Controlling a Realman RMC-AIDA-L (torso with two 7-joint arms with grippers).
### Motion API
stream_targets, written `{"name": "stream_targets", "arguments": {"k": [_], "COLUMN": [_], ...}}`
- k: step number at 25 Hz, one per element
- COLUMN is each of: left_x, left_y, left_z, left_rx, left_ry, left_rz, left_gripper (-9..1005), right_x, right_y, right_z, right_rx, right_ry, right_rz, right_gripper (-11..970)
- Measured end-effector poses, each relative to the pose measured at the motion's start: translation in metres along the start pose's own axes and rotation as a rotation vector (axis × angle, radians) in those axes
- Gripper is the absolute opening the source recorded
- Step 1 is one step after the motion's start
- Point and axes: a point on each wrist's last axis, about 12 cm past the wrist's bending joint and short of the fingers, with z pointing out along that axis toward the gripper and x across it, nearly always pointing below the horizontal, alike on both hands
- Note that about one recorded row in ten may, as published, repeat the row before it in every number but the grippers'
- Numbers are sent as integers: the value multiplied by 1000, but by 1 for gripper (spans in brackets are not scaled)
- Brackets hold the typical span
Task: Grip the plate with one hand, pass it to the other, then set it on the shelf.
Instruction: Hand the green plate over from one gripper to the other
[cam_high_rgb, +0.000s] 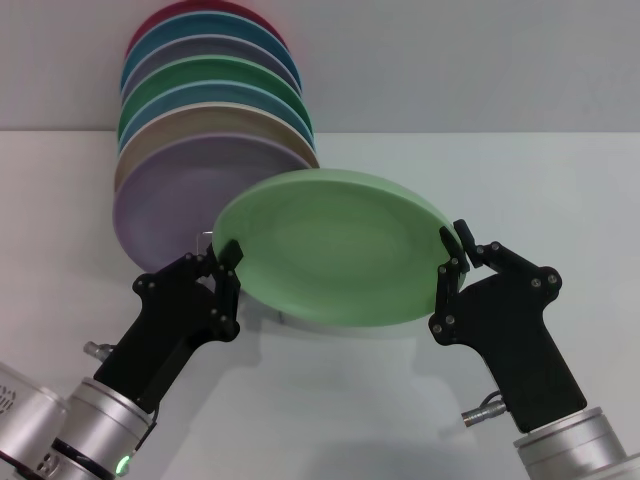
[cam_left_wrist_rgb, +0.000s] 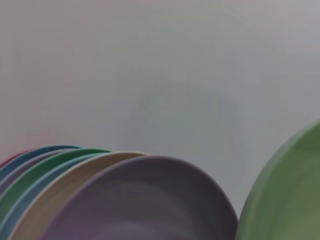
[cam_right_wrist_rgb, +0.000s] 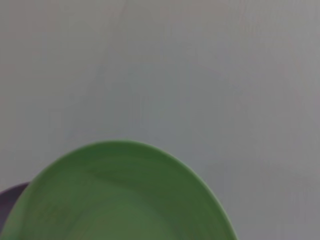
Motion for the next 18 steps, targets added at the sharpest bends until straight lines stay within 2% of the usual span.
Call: {"name": "stream_targets", "arguments": {"k": [18], "left_x": [1], "left_y": [1], "left_z": [-1], "left_rx": [-9], "left_ry": [8], "left_rz": [-4], "left_gripper": [38], "right_x": [0], "right_y": [0], "right_z": [0], "right_rx": [-3], "right_ry": [-2], "right_rz": [-1], "right_gripper": [26]}}
